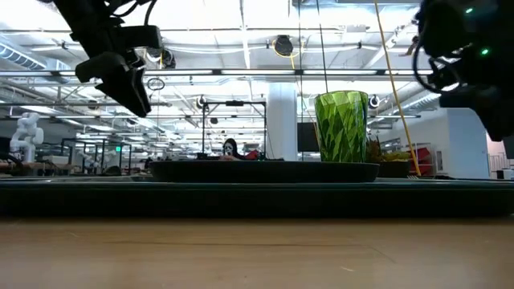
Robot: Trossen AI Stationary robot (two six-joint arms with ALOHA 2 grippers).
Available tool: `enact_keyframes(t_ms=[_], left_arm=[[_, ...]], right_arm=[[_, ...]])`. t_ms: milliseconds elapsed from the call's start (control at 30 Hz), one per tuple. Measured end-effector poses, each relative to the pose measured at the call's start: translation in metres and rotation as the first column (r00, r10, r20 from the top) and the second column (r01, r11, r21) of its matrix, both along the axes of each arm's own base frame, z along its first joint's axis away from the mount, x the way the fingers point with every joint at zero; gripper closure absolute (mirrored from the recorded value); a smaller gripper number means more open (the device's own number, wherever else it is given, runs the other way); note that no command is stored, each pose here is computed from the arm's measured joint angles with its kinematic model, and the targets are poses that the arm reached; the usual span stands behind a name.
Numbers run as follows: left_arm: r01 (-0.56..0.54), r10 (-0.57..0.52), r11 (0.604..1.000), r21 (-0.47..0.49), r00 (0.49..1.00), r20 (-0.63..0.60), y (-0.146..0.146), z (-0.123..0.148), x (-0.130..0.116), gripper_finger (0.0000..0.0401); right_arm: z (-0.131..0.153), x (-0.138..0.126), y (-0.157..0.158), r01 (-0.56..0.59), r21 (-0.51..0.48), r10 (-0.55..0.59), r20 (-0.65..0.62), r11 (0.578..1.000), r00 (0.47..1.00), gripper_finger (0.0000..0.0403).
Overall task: Pick and place plate/cup/fork/spoon on tray
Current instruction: Put the pink fork to the left of the black plate on the black tray
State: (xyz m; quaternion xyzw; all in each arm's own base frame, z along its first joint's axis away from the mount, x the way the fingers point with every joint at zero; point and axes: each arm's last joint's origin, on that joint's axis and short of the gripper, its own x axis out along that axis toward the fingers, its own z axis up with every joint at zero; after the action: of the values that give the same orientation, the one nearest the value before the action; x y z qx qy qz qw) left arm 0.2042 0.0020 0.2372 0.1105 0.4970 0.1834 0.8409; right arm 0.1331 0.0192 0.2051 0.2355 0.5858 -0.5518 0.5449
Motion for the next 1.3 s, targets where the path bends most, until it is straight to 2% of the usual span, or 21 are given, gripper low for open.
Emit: enact_keyframes(t_ms=[67, 200, 400, 533, 733, 867, 1033, 1200, 1300], left_arm=[[0.053, -0.054, 0.998, 0.026, 0.998, 0.045, 0.002, 0.001, -0.002, 0.0192], [0.128, -0.126, 0.992, 0.009, 0.962, 0.242, 0.014, 0.012, -0.007, 0.0192], [0.287, -0.238, 0.958, -0.003, 0.802, 0.548, 0.032, 0.037, -0.022, 0.0203], [0.327, -0.262, 0.945, 0.015, 0.726, 0.636, 0.042, 0.048, -0.032, 0.0260], [0.278, -0.230, 0.959, 0.056, 0.647, 0.727, 0.057, 0.061, -0.036, 0.0379], [0.329, -0.246, 0.943, 0.054, 0.577, 0.779, 0.061, 0.067, -0.035, 0.0391], [0.410, -0.269, 0.912, 0.021, 0.557, 0.786, 0.059, 0.066, -0.035, 0.0396], [0.449, -0.291, 0.894, -0.006, 0.591, 0.752, 0.057, 0.060, -0.036, 0.0388], [0.451, -0.300, 0.892, -0.006, 0.604, 0.738, 0.057, 0.058, -0.037, 0.0382]], right_arm=[[0.000, 0.001, -0.007, -0.003, -0.014, 0.003, 0.027, 1.000, 1.000, 0.0303], [0.007, -0.002, -0.019, 0.005, -0.036, -0.001, 0.114, 0.999, 0.993, 0.0303], [0.017, -0.010, -0.030, 0.024, -0.037, -0.015, 0.228, 0.999, 0.973, 0.0303], [0.020, -0.013, -0.036, 0.034, -0.032, -0.025, 0.257, 0.999, 0.966, 0.0303], [0.019, -0.009, -0.050, 0.065, -0.022, -0.056, 0.278, 0.998, 0.959, 0.0303], [0.015, -0.004, -0.062, 0.079, 0.000, -0.076, 0.264, 0.997, 0.962, 0.0303], [0.008, 0.000, -0.074, 0.103, 0.039, -0.109, 0.253, 0.994, 0.961, 0.0303], [-0.025, 0.001, -0.083, 0.097, 0.158, -0.143, 0.311, 0.983, 0.940, 0.0293], [-0.042, -0.010, -0.084, 0.152, 0.189, -0.199, 0.259, 0.970, 0.945, 0.0281]])
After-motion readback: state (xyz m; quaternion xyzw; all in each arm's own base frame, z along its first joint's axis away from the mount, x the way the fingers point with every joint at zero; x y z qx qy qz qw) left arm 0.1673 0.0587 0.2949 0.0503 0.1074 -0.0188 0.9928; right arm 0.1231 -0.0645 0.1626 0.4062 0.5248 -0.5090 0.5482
